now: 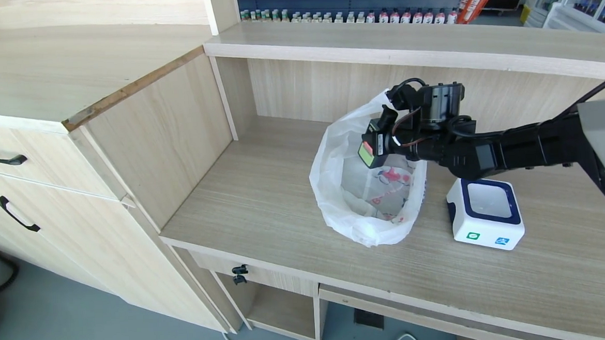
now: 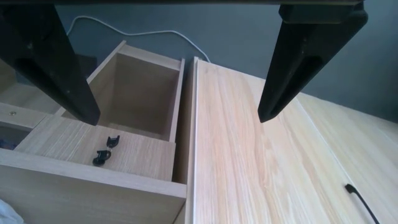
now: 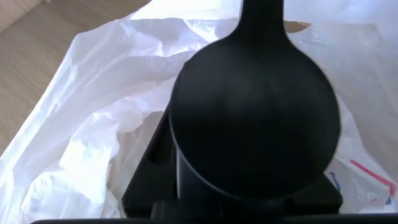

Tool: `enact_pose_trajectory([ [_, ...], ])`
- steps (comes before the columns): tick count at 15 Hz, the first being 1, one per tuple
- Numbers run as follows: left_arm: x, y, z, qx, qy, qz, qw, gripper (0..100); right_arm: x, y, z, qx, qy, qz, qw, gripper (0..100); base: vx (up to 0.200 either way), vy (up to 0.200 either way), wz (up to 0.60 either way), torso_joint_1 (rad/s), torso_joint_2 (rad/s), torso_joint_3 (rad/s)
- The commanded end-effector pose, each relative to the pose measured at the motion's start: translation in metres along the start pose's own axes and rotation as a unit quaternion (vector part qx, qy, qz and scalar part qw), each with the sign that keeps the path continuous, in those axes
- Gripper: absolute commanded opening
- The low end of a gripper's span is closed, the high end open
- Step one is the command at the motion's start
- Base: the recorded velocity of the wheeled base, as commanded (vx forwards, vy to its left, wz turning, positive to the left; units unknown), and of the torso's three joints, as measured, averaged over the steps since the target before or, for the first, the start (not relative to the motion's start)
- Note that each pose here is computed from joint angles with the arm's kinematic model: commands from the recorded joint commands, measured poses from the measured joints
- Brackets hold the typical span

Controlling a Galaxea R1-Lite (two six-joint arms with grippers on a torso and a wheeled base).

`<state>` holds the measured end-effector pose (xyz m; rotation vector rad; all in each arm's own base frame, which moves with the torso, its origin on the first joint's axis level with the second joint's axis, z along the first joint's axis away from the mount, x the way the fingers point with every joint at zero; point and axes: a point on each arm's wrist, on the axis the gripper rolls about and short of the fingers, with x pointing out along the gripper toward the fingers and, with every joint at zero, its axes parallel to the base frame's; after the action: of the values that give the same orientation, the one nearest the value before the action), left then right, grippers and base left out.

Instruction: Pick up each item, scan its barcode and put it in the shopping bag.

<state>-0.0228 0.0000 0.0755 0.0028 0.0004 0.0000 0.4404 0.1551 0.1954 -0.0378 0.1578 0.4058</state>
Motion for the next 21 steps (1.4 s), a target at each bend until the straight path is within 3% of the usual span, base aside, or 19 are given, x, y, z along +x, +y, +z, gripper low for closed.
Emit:
enact_pose_trajectory([
  [1,0.0,0.0,0.0,0.0,0.0,0.0,1.0,100,0.011,0.001,-0.011,0.0,0.008,-0.004,1.0,0,0.0,0.0,0.0,0.0,0.0,0.0],
  [8,0.0,0.0,0.0,0.0,0.0,0.0,1.0,100,0.02,-0.001,-0.019,0.001,0.032,-0.029,0.999,0,0.0,0.0,0.0,0.0,0.0,0.0],
  [16,0.0,0.0,0.0,0.0,0.0,0.0,1.0,100,0.023,-0.003,-0.02,0.004,0.031,-0.031,0.999,0,0.0,0.0,0.0,0.0,0.0,0.0],
  [17,0.0,0.0,0.0,0.0,0.0,0.0,1.0,100,0.021,-0.003,-0.017,0.006,0.029,-0.03,0.999,100,0.0,0.0,0.0,0.0,0.0,0.0],
  [21,0.0,0.0,0.0,0.0,0.0,0.0,1.0,100,-0.014,0.003,0.026,0.004,0.023,-0.007,1.0,100,0.0,0.0,0.0,0.0,0.0,0.0],
])
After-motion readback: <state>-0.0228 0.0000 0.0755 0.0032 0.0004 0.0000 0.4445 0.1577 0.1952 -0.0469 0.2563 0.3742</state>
